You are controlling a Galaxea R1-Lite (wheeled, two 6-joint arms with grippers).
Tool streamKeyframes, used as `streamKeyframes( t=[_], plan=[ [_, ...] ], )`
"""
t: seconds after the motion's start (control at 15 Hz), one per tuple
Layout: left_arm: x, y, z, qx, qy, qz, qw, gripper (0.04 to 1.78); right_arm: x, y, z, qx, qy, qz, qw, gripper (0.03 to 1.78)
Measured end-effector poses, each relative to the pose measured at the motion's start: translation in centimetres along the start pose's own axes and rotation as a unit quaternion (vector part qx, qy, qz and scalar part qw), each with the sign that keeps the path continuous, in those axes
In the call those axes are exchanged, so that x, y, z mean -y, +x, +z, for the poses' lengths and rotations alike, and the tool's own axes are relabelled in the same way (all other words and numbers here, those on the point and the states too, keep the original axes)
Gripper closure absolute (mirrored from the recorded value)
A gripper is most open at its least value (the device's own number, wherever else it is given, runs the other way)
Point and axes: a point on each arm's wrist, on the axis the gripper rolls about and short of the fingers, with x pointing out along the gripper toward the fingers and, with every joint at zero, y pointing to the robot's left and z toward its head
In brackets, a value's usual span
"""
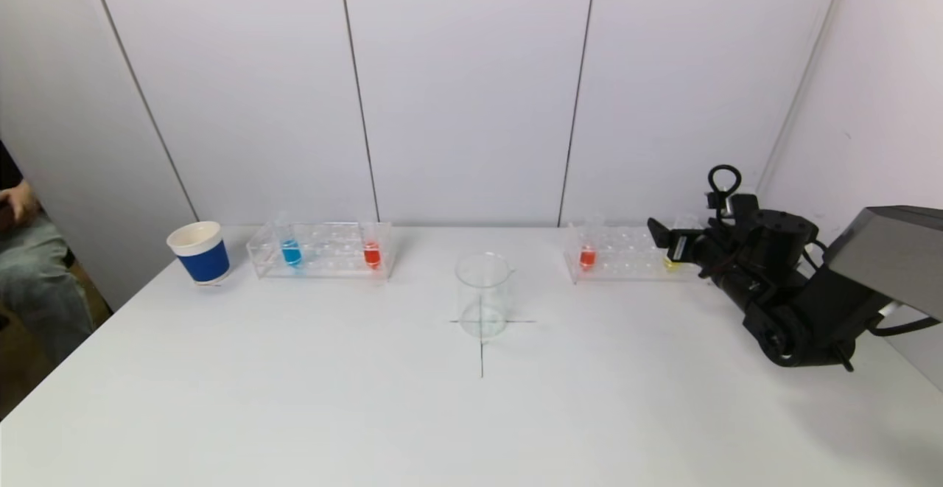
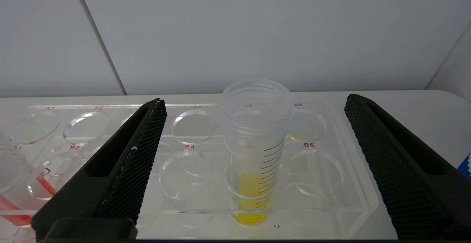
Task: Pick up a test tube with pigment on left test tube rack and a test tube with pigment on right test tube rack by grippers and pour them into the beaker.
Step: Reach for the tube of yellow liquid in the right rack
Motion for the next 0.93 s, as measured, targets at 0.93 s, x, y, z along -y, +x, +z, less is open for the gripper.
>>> streamKeyframes(
  t=[0.93],
  plan=[
    [0.0, 0.0, 0.0, 0.0, 0.0, 0.0, 1.0, 0.05, -0.04, 0.02, -0.15, -0.001, 0.0, 0.0, 1.0, 0.09]
  ],
)
